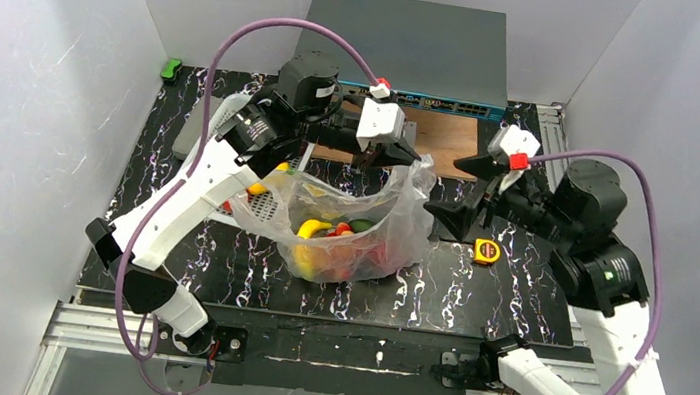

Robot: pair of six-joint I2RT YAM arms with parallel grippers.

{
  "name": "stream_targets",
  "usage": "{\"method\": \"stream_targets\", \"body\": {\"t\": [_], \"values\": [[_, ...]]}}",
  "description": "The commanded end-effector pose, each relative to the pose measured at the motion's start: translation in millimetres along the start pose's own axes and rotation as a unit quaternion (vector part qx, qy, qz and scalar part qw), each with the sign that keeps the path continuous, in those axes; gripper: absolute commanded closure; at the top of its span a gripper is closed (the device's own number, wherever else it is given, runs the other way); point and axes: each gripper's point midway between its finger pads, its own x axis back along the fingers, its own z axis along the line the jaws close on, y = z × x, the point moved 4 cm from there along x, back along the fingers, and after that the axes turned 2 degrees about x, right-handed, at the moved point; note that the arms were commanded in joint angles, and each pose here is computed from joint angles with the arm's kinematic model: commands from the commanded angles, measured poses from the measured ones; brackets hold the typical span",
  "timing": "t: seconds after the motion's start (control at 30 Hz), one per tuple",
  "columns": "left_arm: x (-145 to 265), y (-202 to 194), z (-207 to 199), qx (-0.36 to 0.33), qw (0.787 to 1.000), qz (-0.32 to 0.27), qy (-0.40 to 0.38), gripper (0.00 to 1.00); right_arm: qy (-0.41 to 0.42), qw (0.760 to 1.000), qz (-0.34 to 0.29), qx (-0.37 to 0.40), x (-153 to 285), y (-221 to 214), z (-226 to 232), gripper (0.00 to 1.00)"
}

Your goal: Place the fake fruits into the plastic bag and tie a complex knot

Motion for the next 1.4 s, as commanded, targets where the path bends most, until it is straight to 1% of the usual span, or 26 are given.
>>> {"method": "stream_targets", "body": {"t": [0.0, 0.17, 0.27, 0.33, 0.43, 0.63, 0.67, 0.77, 0.83, 0.87, 0.97, 1.03, 1.07, 1.13, 1.17, 1.23, 1.3, 1.33, 1.37], "values": [[5.7, 29.2, -21.9, 0.027, 0.996, -0.074, -0.050, 1.00, 0.073, 0.994, -0.055, 0.061, -25.1, 17.3, -1.6, 0.02], [2.8, 26.4, -22.8, 0.040, 0.994, -0.080, -0.055, 1.00, 0.105, 0.989, -0.074, 0.068, -37.3, 21.6, -1.5, 0.01], [-0.2, 25.8, -18.1, 0.055, 0.994, -0.082, -0.046, 1.00, 0.137, 0.985, -0.081, 0.059, -44.2, 19.2, 5.2, 0.02], [-2.0, 24.7, -11.8, 0.064, 0.994, -0.079, -0.029, 1.00, 0.162, 0.982, -0.081, 0.057, -48.4, 14.2, 13.6, 0.02], [-2.3, 23.3, 1.8, 0.072, 0.994, -0.075, 0.014, 1.00, 0.176, 0.980, -0.076, 0.051, -53.3, 2.5, 22.3, 0.02], [0.0, 15.0, 11.1, 0.071, 0.994, -0.060, 0.058, 1.00, 0.173, 0.982, -0.070, 0.018, -64.7, -11.7, 22.1, 0.02], [1.4, 15.1, 12.0, 0.070, 0.994, -0.060, 0.065, 1.00, 0.167, 0.983, -0.070, 0.006, -68.8, -12.6, 19.9, 0.04], [4.6, 18.8, 16.2, 0.072, 0.991, -0.070, 0.091, 1.00, 0.144, 0.987, -0.063, -0.038, -85.4, -22.2, 9.3, 0.18], [7.7, 23.7, 18.7, 0.072, 0.989, -0.075, 0.105, 1.00, 0.133, 0.987, -0.050, -0.072, -93.9, -35.9, 5.7, 0.33], [9.3, 24.9, 19.7, 0.074, 0.988, -0.076, 0.112, 1.00, 0.128, 0.988, -0.047, -0.078, -97.0, -42.9, 4.5, 0.41], [17.2, 25.9, 26.0, 0.080, 0.983, -0.068, 0.152, 1.00, 0.135, 0.987, -0.029, -0.077, -98.0, -63.4, 8.0, 0.64], [25.0, 23.3, 28.3, 0.086, 0.979, -0.056, 0.176, 1.00, 0.134, 0.988, -0.017, -0.081, -96.9, -74.6, 10.1, 0.75], [30.2, 21.1, 28.0, 0.089, 0.978, -0.048, 0.185, 0.96, 0.135, 0.988, -0.009, -0.080, -95.7, -78.9, 10.9, 0.81], [44.0, 12.4, 20.0, 0.095, 0.977, -0.021, 0.192, 0.64, 0.131, 0.989, -0.007, -0.070, -93.7, -79.5, 10.5, 0.91], [53.1, 6.8, 11.5, 0.099, 0.977, -0.007, 0.187, 0.51, 0.129, 0.989, -0.008, -0.067, -92.5, -77.9, 10.1, 0.98], [69.3, -15.7, -11.2, 0.106, 0.980, 0.028, 0.166, 0.27, 0.127, 0.990, -0.011, -0.060, -90.3, -74.7, 10.1, 0.99], [80.8, -37.5, -38.1, 0.105, 0.984, 0.062, 0.130, 0.06, 0.131, 0.989, -0.012, -0.060, -89.5, -72.6, 11.3, 0.99], [82.6, -51.6, -52.5, 0.108, 0.985, 0.083, 0.105, 0.02, 0.134, 0.989, -0.011, -0.061, -89.3, -72.2, 12.0, 0.99], [83.2, -59.3, -60.7, 0.109, 0.986, 0.092, 0.090, 0.02, 0.137, 0.989, -0.010, -0.063, -89.2, -72.1, 12.6, 0.99]]}}
